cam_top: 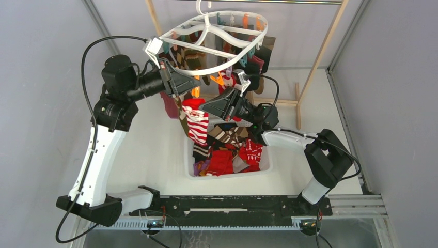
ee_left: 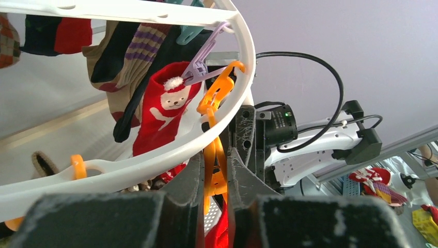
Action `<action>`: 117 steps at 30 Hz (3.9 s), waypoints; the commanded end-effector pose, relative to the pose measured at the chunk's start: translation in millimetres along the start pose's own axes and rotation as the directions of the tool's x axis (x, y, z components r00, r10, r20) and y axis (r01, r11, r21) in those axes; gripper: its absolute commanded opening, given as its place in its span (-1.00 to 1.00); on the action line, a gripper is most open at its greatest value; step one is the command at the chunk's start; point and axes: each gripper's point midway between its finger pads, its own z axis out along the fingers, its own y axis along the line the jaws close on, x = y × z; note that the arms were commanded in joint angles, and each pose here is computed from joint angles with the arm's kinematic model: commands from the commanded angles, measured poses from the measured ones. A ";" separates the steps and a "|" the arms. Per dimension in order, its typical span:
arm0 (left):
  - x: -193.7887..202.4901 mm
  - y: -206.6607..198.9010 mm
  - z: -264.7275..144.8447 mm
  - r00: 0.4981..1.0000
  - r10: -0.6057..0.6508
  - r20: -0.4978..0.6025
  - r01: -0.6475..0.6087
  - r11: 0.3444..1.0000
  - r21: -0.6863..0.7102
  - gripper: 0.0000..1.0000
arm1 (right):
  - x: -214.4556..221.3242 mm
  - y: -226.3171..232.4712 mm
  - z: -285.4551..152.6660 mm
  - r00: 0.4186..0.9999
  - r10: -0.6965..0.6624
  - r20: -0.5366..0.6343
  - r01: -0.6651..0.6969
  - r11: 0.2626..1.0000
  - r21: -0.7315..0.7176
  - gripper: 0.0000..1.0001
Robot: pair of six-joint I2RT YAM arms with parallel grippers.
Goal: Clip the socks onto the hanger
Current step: Clamp the sock onto the hanger.
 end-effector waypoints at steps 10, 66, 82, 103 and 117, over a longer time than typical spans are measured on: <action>2.7 -23.0 -4.0 0.999 -0.023 -0.025 0.026 0.993 0.117 -0.89 | -31.1 17.9 5.0 0.992 -0.055 0.111 0.061 0.997 -0.057 -1.00; -2.4 -29.2 -5.8 1.000 -0.001 -0.006 0.002 0.988 0.152 -0.59 | -52.0 50.0 15.7 0.989 -0.060 0.137 0.079 0.987 -0.137 -1.00; 0.7 -31.8 -10.4 1.000 0.007 -0.013 -0.005 0.988 0.154 0.28 | -57.9 48.1 17.6 0.981 -0.067 0.179 0.091 0.988 -0.127 -1.00; 47.4 6.3 -20.8 0.997 0.026 -0.077 -0.020 0.996 0.086 0.57 | -50.8 21.7 5.8 0.984 -0.035 0.174 0.034 0.999 0.011 -0.71; 46.5 6.8 -27.6 0.994 0.085 -0.069 -0.082 0.995 0.052 -0.77 | -43.7 7.0 -2.2 0.986 -0.107 0.126 0.081 0.977 0.196 -0.26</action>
